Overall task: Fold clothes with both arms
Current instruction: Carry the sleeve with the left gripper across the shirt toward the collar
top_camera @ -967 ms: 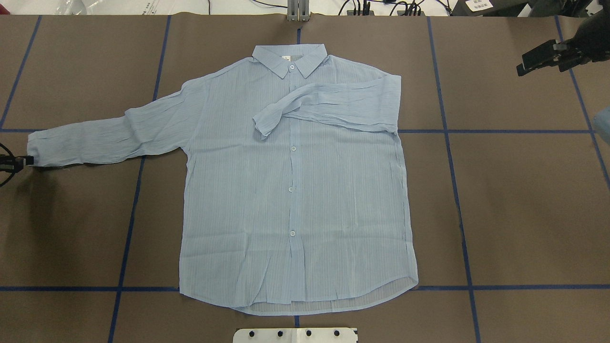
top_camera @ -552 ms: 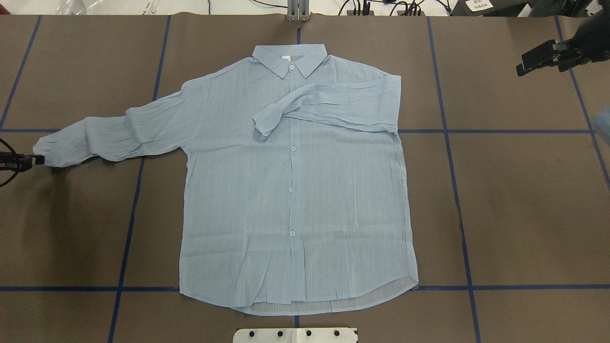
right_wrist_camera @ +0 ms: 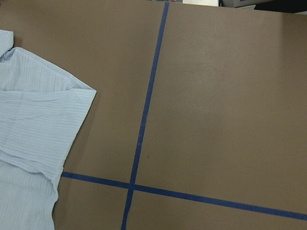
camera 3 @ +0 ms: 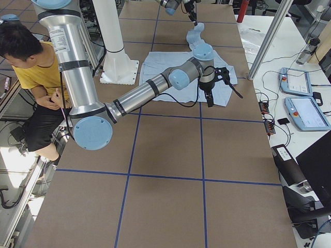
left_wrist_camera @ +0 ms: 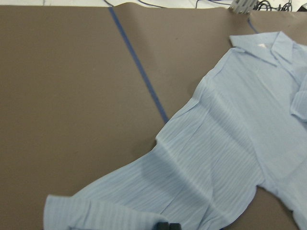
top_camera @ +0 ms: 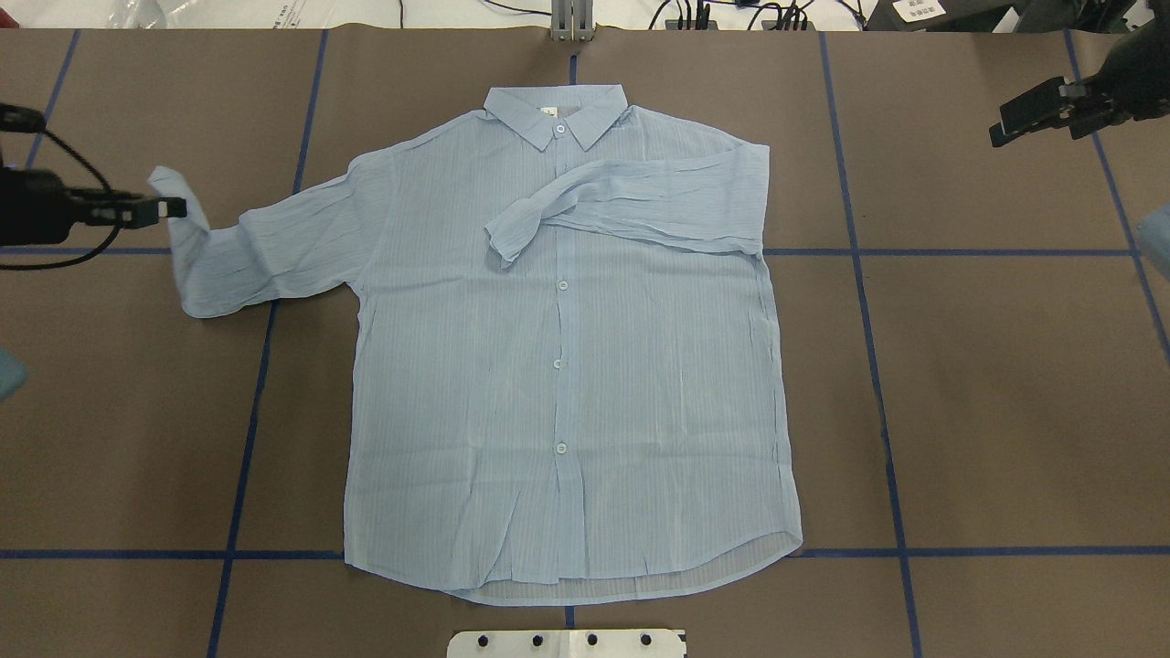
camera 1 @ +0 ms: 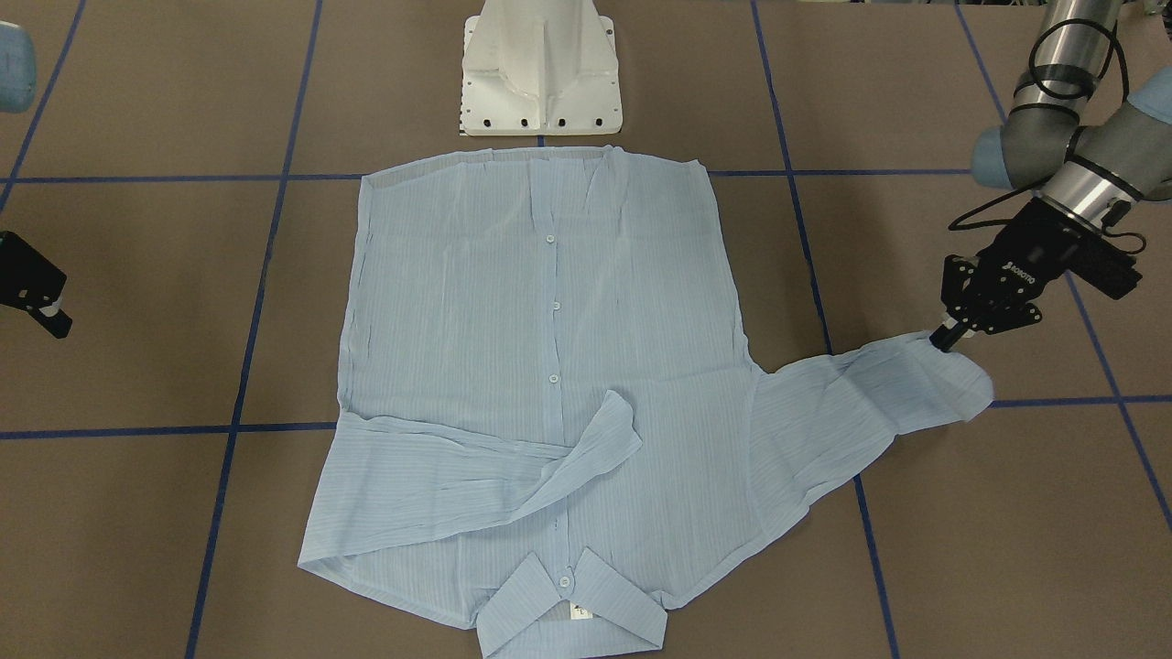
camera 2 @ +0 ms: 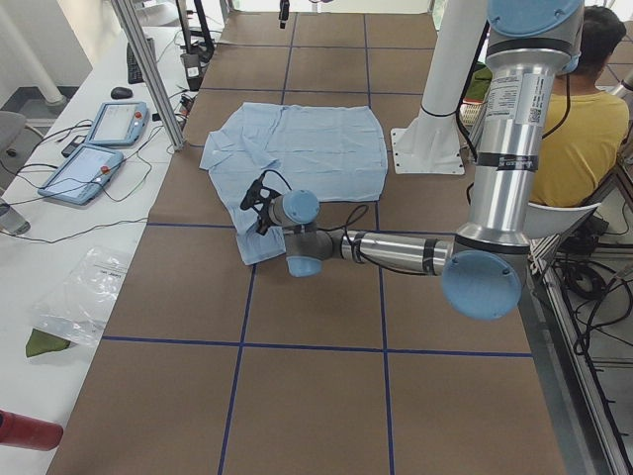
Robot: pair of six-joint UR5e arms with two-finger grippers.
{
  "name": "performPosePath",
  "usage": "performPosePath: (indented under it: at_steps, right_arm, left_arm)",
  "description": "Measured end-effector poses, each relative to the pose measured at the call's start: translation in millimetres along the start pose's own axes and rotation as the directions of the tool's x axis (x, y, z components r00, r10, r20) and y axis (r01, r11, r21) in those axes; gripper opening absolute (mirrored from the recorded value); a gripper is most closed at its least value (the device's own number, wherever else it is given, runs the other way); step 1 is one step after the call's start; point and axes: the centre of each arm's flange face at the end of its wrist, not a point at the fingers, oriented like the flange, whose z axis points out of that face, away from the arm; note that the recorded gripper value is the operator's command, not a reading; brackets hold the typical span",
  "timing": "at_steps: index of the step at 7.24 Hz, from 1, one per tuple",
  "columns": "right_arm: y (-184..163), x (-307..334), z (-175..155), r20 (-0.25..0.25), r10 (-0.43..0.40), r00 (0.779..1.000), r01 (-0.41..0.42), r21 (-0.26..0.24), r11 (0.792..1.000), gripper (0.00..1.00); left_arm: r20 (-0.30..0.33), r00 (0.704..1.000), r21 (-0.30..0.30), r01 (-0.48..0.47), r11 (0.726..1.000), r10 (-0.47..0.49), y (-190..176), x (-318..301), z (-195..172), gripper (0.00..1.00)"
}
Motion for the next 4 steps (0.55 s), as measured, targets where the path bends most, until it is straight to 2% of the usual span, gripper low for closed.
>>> performPosePath:
  at_steps: [1, 2, 4]
  right_arm:
    - [-0.8, -0.9, -0.4, 0.000, -0.001, 1.000, 0.001, 0.002, 1.000, 1.00]
    - [-2.0, -2.0, -1.0, 0.001, -0.003, 1.000, 0.003, 0.004, 1.000, 1.00]
    - [-3.9, -3.7, -1.6, 0.003, -0.005, 1.000, 0.005, 0.006, 1.000, 1.00]
  left_arm:
    - [-0.026, 0.997, -0.015, 0.070, 0.997, -0.071, -45.3, 58.3, 29.5, 0.00]
    - [-0.050, 0.991, -0.044, 0.124, 0.991, -0.126, -74.6, 119.3, 59.4, 0.00]
    - [-0.060, 0.980, -0.079, 0.183, 0.980, -0.188, -114.0, 236.6, 104.8, 0.00]
